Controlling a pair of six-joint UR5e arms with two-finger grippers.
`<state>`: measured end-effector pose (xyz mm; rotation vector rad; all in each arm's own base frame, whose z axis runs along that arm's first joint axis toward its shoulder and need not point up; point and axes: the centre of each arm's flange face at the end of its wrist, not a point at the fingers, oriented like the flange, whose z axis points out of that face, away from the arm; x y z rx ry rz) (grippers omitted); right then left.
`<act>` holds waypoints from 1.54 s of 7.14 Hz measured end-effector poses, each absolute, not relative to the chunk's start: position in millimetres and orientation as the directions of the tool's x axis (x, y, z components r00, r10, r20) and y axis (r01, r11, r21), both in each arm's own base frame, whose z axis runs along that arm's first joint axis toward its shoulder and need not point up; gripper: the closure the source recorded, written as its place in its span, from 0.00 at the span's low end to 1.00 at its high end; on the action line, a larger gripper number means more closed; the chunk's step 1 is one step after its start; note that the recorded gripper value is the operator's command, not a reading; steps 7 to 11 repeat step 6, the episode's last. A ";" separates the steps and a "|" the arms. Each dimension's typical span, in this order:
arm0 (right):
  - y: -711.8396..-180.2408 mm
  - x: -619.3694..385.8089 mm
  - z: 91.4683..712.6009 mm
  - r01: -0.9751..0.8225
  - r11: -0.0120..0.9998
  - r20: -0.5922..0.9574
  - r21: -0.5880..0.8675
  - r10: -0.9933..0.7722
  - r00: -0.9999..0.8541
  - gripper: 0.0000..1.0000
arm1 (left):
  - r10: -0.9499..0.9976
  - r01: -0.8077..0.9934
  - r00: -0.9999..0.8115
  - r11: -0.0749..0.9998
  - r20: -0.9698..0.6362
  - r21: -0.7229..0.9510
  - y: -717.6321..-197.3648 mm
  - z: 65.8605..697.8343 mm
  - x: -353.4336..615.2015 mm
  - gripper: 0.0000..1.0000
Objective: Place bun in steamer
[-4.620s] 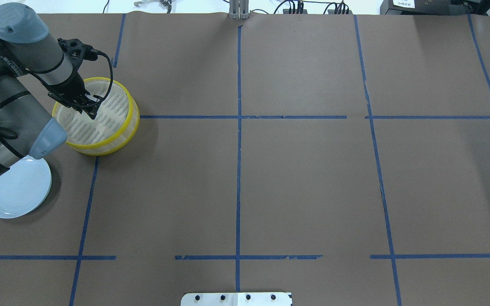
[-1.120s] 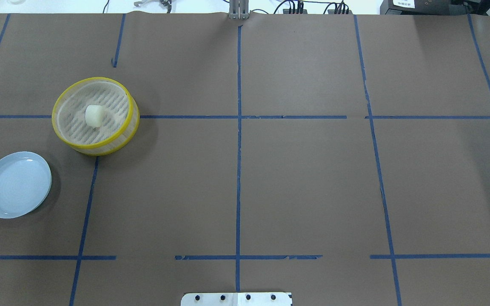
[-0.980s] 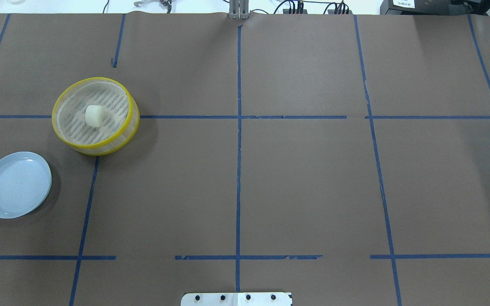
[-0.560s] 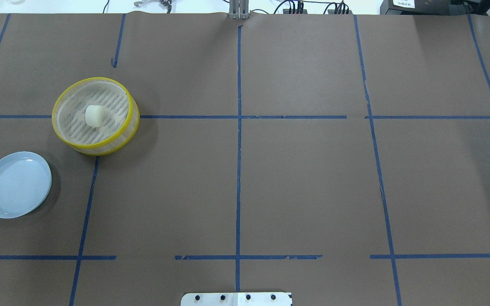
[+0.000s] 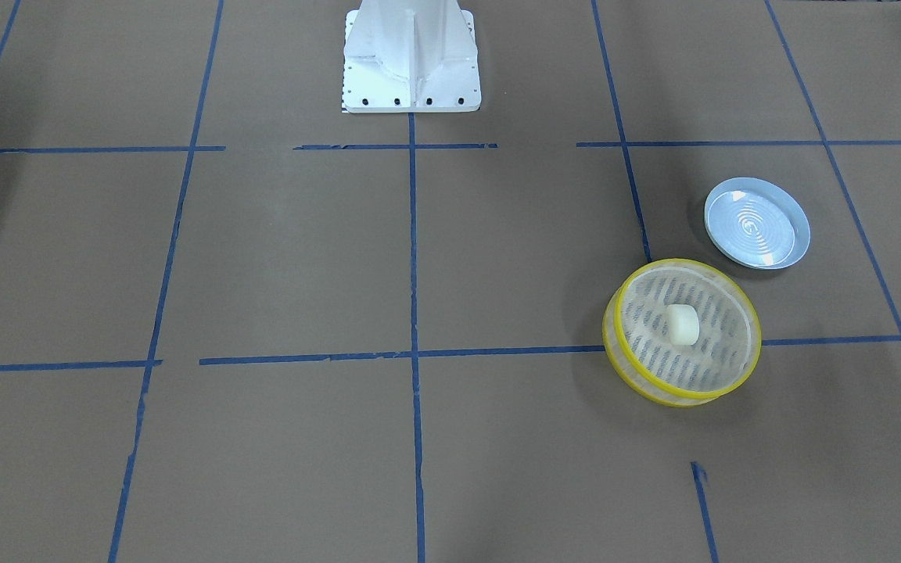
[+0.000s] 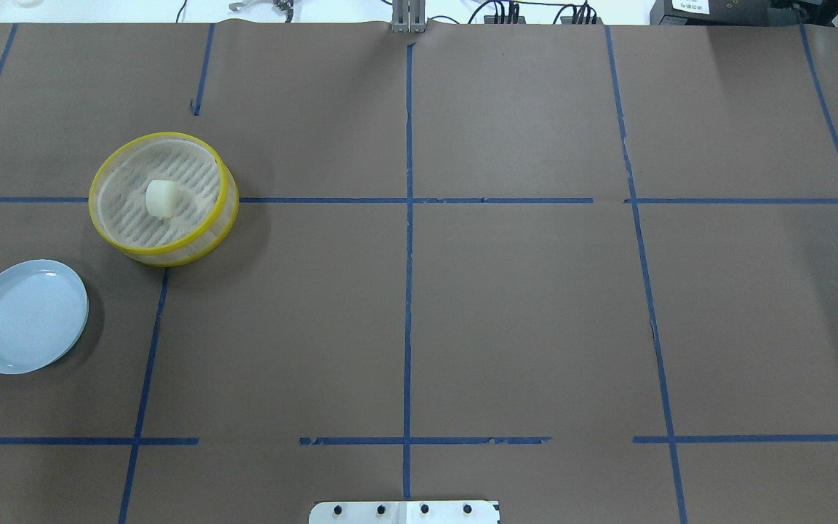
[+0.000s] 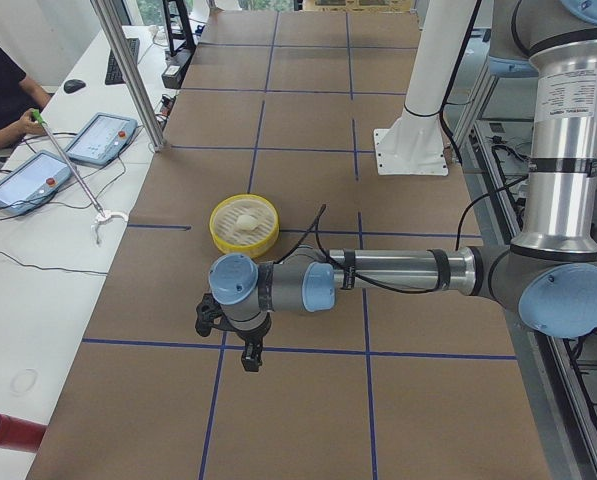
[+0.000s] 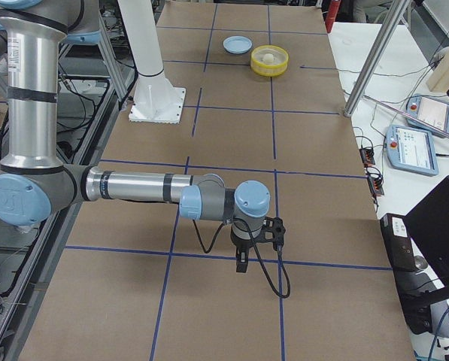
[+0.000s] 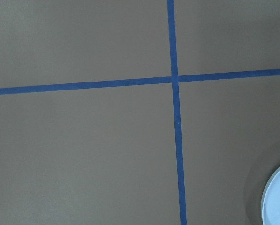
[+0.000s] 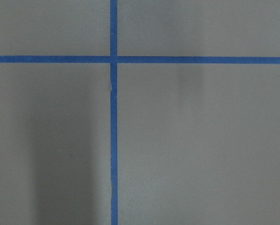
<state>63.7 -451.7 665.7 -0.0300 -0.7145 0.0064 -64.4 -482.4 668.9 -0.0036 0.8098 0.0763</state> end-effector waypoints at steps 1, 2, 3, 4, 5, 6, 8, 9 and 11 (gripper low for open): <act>-451.7 63.6 665.7 0.005 1.000 0.655 -0.030 0.016 0.755 0.00 | 0.067 -0.069 0.686 0.997 -0.724 0.026 -480.5 668.9 -64.5 0.00; -451.7 63.5 665.7 0.005 1.000 0.655 -0.030 0.016 0.755 0.00 | 0.067 -0.069 0.686 0.997 -0.724 0.027 -479.8 668.4 -64.5 0.00; -451.7 63.4 665.7 0.005 1.000 0.655 -0.030 0.016 0.755 0.00 | 0.070 -0.069 0.686 0.997 -0.724 0.031 -479.9 666.8 -64.5 0.00; -451.7 63.2 665.7 0.005 1.000 0.655 -0.030 0.015 0.755 0.00 | 0.073 -0.069 0.686 0.997 -0.724 0.036 -480.1 664.3 -64.5 0.00; -451.7 63.1 665.7 0.006 1.000 0.655 -0.030 0.015 0.755 0.00 | 0.076 -0.069 0.686 0.997 -0.723 0.040 -480.4 662.4 -64.6 0.00; -451.8 63.0 665.7 0.006 1.000 0.655 -0.030 0.015 0.755 0.00 | 0.077 -0.069 0.686 0.997 -0.723 0.041 -480.5 661.7 -64.5 0.00; -451.8 63.0 665.7 0.006 1.000 0.655 -0.030 0.015 0.755 0.00 | 0.077 -0.069 0.686 0.997 -0.723 0.041 -480.5 661.7 -64.5 0.00; -451.8 63.0 665.7 0.006 1.000 0.655 -0.030 0.015 0.755 0.00 | 0.077 -0.069 0.686 0.997 -0.723 0.041 -480.5 661.7 -64.5 0.00; -451.8 63.0 665.7 0.006 1.000 0.655 -0.030 0.015 0.755 0.00 | 0.077 -0.069 0.686 0.997 -0.723 0.041 -480.5 661.7 -64.5 0.00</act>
